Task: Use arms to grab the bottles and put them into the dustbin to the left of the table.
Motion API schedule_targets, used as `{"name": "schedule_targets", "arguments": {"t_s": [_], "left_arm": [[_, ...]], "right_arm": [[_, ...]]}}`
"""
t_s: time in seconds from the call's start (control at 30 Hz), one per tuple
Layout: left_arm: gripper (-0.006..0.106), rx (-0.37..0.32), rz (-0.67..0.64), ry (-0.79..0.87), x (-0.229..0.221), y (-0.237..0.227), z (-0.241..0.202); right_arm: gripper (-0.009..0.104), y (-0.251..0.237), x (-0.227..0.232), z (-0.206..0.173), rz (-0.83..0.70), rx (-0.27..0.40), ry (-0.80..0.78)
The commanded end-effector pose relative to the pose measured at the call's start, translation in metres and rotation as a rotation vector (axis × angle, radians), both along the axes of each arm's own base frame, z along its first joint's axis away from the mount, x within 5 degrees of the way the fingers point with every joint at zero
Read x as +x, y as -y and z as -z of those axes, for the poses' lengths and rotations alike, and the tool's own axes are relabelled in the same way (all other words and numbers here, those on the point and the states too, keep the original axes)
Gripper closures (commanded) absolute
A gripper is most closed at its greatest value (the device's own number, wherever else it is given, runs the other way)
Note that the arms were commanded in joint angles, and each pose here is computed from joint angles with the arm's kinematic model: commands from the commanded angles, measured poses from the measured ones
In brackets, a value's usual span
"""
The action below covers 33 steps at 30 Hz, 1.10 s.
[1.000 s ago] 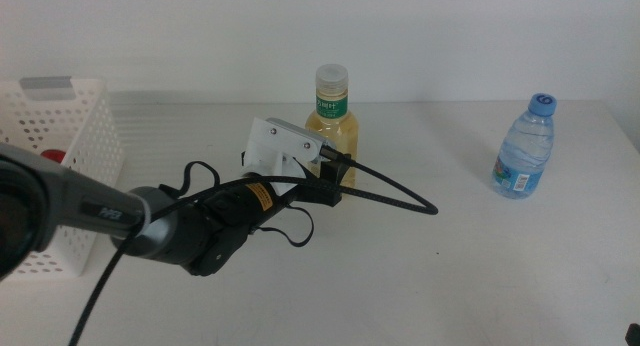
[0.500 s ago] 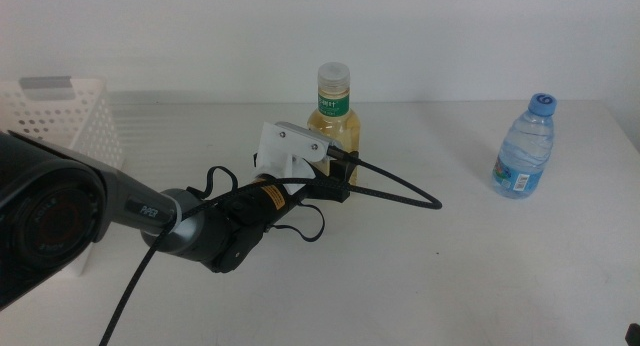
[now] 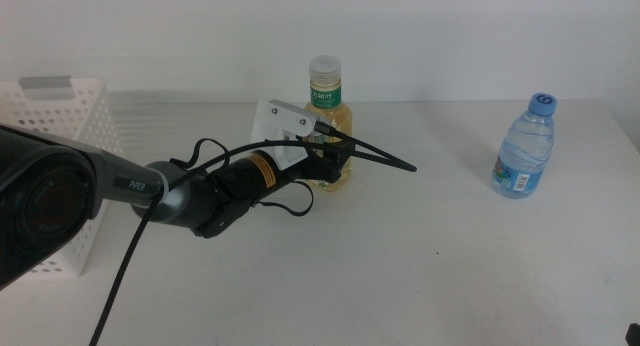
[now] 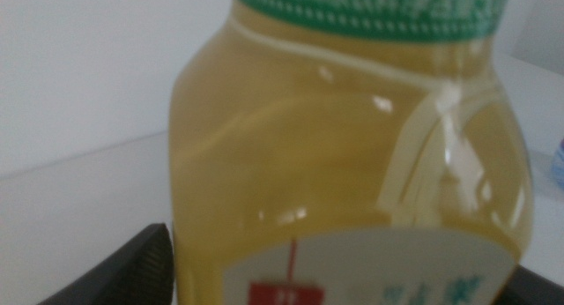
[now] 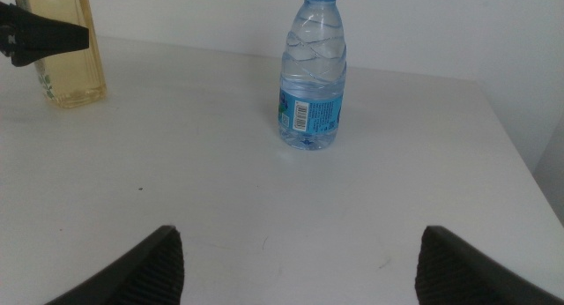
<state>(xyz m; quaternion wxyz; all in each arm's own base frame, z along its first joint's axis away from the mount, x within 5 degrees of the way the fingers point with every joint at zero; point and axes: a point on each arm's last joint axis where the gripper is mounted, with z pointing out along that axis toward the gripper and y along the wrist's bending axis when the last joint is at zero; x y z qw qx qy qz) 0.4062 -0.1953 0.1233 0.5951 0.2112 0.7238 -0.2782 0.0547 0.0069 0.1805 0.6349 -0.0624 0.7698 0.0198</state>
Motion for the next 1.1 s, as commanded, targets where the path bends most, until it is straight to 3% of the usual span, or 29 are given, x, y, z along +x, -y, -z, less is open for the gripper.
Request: {"name": "schedule_targets", "arguments": {"t_s": [0.0,0.17,0.27,0.37,0.43,0.63,0.8,0.97,1.07], "left_arm": [[0.011,-0.097,0.033,0.129,0.006,0.003,-0.043],[0.026,-0.094,0.018,0.123,0.008,0.002,-0.041],[0.05,-0.099,0.019,0.118,0.008,0.002,-0.039],[0.081,-0.104,0.045,0.105,0.006,0.004,-0.041],[0.093,-0.096,0.071,0.085,0.001,0.005,-0.046],[0.086,0.024,0.026,0.062,-0.029,-0.015,-0.081],[0.08,0.044,-0.046,0.049,-0.063,-0.047,-0.128],[0.08,0.162,-0.154,0.043,-0.096,-0.082,-0.181],[0.084,0.189,-0.256,0.066,-0.118,-0.104,-0.214]], "right_arm": [[0.025,0.001,-0.001,-0.01,0.01,-0.009,0.108],[0.025,0.001,-0.001,-0.01,0.01,-0.009,0.108],[0.025,0.001,-0.001,-0.01,0.01,-0.009,0.108],[0.025,0.001,-0.001,-0.01,0.01,-0.009,0.108],[0.025,0.001,-0.001,-0.01,0.01,-0.009,0.108],[0.025,0.001,-0.001,-0.01,0.01,-0.009,0.108],[0.025,0.001,-0.001,-0.01,0.01,-0.009,0.108],[0.025,0.001,-0.001,-0.01,0.01,-0.009,0.108],[0.025,0.001,-0.001,-0.01,0.01,-0.009,0.108]]}}
